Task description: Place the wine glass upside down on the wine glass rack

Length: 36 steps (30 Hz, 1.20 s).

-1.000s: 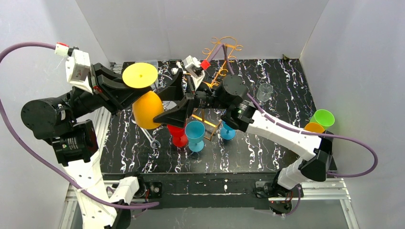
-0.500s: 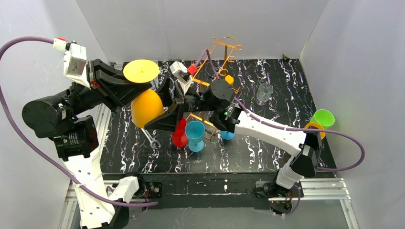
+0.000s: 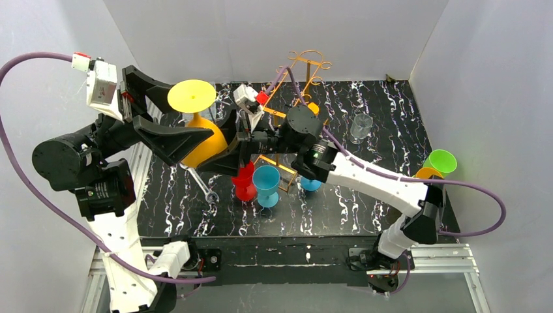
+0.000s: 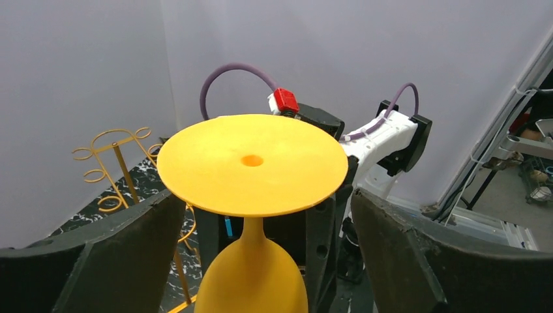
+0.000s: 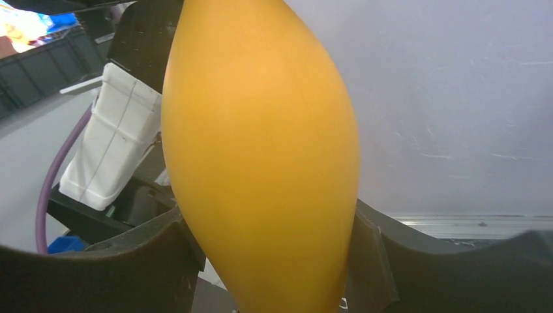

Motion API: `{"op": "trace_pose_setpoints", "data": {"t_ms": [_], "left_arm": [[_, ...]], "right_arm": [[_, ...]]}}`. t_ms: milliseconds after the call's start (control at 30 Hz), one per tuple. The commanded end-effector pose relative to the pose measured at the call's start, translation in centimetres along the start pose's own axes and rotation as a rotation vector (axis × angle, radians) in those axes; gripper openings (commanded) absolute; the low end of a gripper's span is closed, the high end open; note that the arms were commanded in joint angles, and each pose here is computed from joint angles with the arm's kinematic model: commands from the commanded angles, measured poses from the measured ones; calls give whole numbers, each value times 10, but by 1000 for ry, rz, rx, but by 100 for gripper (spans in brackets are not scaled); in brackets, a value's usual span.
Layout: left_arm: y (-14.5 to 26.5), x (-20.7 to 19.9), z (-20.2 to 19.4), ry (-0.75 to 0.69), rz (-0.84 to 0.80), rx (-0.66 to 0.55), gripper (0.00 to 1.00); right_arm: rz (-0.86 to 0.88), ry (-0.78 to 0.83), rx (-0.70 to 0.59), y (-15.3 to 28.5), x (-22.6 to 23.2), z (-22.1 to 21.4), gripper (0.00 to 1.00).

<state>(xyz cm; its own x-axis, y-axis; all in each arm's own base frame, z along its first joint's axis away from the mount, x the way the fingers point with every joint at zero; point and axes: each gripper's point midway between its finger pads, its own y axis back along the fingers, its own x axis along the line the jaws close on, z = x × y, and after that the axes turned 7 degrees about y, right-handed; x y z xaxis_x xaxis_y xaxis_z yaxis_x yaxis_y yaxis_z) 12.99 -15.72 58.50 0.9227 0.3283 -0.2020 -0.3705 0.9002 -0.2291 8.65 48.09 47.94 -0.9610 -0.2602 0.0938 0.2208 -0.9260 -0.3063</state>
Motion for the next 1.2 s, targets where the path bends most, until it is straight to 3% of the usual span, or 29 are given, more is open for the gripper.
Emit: {"op": "trace_pose_setpoints", "data": {"t_ms": [0,333,567,800,1167], "left_arm": [[0,-10,7,-49,-9,-19,98],[0,2,6,-70,36,-24,98],[7,32,-4,-79,191,-16,98],[7,53,-6,-30,241,-17,98],[10,61,-16,-40,271,4,98]], "right_arm": [[-98,152,-44,19,7,48,69],[-365,269,21,77,-14,63,71],[-697,351,139,160,-60,55,74],[-1033,391,181,242,-114,52,75],[-1275,356,182,334,-148,26,74]]}}
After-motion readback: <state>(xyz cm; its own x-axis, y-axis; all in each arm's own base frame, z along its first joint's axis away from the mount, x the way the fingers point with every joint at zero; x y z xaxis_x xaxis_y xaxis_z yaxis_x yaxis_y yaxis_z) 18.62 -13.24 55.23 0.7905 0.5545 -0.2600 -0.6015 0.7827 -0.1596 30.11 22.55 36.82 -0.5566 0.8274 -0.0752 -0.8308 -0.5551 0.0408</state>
